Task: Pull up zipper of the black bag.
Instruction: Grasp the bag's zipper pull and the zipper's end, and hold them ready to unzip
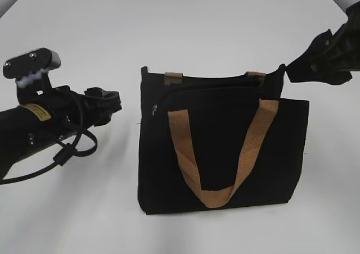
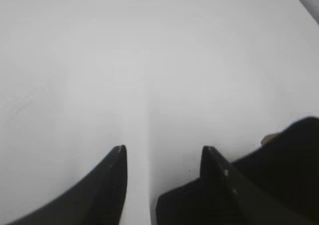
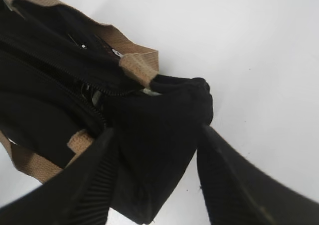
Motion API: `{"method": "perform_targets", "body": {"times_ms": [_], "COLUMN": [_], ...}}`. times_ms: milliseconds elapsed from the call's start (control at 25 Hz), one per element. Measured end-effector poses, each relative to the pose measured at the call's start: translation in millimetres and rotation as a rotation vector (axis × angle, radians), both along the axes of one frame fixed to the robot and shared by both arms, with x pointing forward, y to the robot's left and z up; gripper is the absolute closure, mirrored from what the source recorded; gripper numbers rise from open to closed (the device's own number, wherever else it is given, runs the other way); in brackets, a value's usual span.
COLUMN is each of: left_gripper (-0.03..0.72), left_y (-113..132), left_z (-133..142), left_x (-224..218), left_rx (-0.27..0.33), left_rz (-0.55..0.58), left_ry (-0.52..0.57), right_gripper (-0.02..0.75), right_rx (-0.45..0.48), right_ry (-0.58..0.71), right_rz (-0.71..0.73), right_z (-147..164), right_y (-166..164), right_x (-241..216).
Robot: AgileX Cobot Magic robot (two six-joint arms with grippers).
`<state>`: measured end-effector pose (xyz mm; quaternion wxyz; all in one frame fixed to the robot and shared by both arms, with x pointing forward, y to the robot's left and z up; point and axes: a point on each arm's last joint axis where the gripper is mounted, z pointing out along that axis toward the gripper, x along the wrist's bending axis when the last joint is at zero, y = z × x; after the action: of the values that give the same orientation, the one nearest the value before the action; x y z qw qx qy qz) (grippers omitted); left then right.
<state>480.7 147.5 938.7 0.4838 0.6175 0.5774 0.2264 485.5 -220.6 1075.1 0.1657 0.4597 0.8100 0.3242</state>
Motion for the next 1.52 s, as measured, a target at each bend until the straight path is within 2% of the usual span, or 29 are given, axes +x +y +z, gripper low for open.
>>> {"method": "perform_targets", "body": {"times_ms": [200,360,560,880,1080,1280,1520], "left_gripper": [0.326,0.326,0.326,0.326,0.305,0.258,0.252], "left_y": [2.2,14.2,19.1,13.7,4.0,-4.0,-15.1], "left_z": [2.0,-11.4,-19.3,-22.5,-35.5,-45.7,-53.5], "left_x": [4.0,-17.2,-53.2,-61.3,-58.7,-48.1,-32.4], "left_rx": [0.017,0.018,0.024,0.040,0.084,0.090,0.085], "left_rz": [-0.068,-0.099,-0.308,-0.417,-0.511,-0.518,-0.518], "left_ry": [-0.079,-0.120,-0.246,-0.249,-0.226,-0.211,-0.217], "right_gripper": [0.337,0.337,0.337,0.337,0.337,0.337,0.337], "right_rx": [0.008,0.009,0.009,0.009,0.010,0.009,0.007], "right_ry": [0.004,0.007,0.010,0.010,0.010,0.017,0.031], "right_rz": [-0.001,0.000,0.001,0.001,0.001,0.004,0.010], "right_z": [0.1,0.0,-0.2,-0.2,-0.2,-0.6,-1.3], "right_y": [0.4,0.6,0.7,0.7,0.7,0.8,1.0], "right_x": [-0.2,-0.5,-0.7,-0.7,-0.7,-1.3,-2.5]}}
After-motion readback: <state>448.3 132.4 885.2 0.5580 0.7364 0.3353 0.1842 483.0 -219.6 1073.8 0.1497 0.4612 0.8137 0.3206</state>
